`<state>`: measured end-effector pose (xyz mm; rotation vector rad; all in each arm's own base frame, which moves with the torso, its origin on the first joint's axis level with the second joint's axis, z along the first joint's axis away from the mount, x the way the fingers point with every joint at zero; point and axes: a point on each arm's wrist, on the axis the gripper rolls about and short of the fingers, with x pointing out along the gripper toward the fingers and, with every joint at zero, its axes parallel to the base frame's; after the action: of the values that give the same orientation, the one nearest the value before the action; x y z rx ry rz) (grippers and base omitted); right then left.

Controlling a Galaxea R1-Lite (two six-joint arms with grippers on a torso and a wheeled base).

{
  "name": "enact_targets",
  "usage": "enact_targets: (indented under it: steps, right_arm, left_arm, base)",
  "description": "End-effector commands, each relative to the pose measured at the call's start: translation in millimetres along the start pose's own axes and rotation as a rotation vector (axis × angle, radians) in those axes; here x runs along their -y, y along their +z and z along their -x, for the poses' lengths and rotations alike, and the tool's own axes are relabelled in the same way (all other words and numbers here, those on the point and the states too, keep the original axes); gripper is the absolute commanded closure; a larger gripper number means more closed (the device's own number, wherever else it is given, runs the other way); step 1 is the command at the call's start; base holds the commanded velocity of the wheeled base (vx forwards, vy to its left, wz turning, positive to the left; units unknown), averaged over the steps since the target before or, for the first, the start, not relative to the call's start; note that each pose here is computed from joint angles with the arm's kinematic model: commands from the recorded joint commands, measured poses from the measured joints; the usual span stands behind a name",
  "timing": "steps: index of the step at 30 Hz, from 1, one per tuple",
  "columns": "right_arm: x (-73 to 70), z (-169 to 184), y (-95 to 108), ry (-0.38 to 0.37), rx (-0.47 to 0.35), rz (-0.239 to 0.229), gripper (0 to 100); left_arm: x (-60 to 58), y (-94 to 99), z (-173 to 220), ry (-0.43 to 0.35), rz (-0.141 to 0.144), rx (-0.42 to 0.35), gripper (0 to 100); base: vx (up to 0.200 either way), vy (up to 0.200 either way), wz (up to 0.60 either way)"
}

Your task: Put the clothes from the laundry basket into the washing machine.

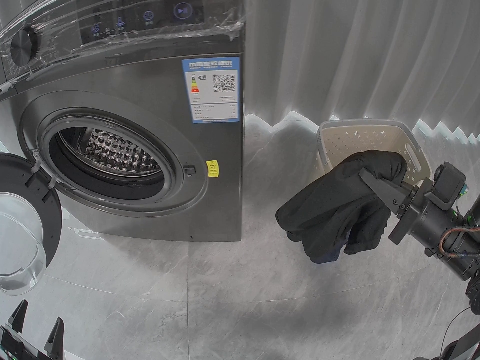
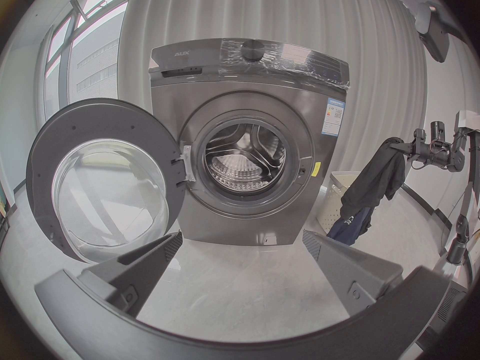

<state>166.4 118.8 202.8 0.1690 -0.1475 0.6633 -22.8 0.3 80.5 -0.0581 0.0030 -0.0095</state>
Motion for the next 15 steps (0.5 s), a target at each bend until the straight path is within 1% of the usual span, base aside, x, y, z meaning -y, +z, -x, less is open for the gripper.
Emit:
enact_targets:
  steps: [1, 4, 15]
  right_arm:
    - [0.4, -0.1, -0.2, -0.001, -0.001, 0.001, 100]
    - [1.1, -0.3, -0.5, -0.004, -0.002, 0.001, 100]
    - [3.5, 1.6, -3.0, -0.017, -0.016, 0.001, 100]
  left_arm:
    - [-0.3, -4.7, -0.4, 0.001, 0.002, -0.006, 0]
    - [-0.3, -4.7, -0.4, 0.001, -0.001, -0.006, 0]
    - [-0.3, -4.7, -0.4, 0.001, 0.000, -0.006, 0]
  base:
    - [0.000, 0.000, 0.00]
    - [0.000, 0.000, 0.00]
    - [-0.200, 0.000, 0.00]
